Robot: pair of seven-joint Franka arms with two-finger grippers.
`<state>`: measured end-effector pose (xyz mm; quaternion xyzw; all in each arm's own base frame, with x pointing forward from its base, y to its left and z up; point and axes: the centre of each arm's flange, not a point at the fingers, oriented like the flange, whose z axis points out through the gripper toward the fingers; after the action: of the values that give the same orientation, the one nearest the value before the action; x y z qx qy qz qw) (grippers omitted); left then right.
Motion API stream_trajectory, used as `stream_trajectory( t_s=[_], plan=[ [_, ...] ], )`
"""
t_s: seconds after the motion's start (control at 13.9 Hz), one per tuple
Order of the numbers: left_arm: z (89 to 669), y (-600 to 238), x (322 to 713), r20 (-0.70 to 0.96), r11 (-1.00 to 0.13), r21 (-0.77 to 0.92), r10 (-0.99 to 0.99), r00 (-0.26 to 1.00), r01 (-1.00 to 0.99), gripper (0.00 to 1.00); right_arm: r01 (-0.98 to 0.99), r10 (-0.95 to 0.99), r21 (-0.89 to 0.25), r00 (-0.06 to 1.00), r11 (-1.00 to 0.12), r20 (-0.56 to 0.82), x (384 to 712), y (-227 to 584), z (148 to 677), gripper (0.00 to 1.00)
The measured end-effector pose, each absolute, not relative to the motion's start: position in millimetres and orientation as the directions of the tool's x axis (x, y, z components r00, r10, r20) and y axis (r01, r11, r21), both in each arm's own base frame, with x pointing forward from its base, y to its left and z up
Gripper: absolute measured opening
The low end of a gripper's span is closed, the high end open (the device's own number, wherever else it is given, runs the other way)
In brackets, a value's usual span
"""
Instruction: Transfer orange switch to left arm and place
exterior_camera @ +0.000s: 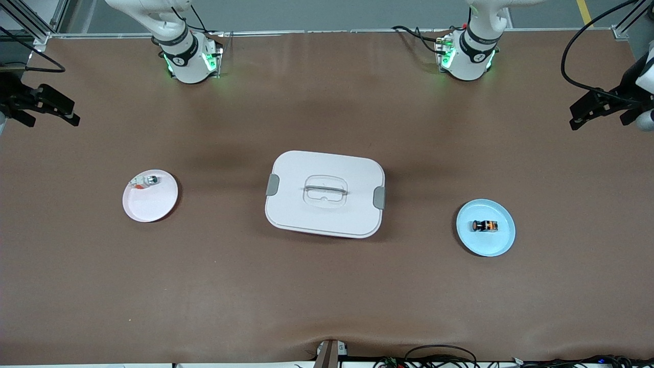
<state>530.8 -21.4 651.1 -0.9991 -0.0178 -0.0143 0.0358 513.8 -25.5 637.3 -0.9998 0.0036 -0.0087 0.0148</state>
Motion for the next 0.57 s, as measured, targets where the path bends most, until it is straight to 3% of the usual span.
stream_trajectory(
  t_s=[0.57],
  plan=[
    [649.1, -28.7, 526.2, 0.001, -0.999, -0.044, -0.021, 1.000, -0.021, 1.00, -0.007, -0.008, -0.029, 1.000, -1.000, 0.029, 515.2, -25.6, 637.6, 1.00]
  ],
)
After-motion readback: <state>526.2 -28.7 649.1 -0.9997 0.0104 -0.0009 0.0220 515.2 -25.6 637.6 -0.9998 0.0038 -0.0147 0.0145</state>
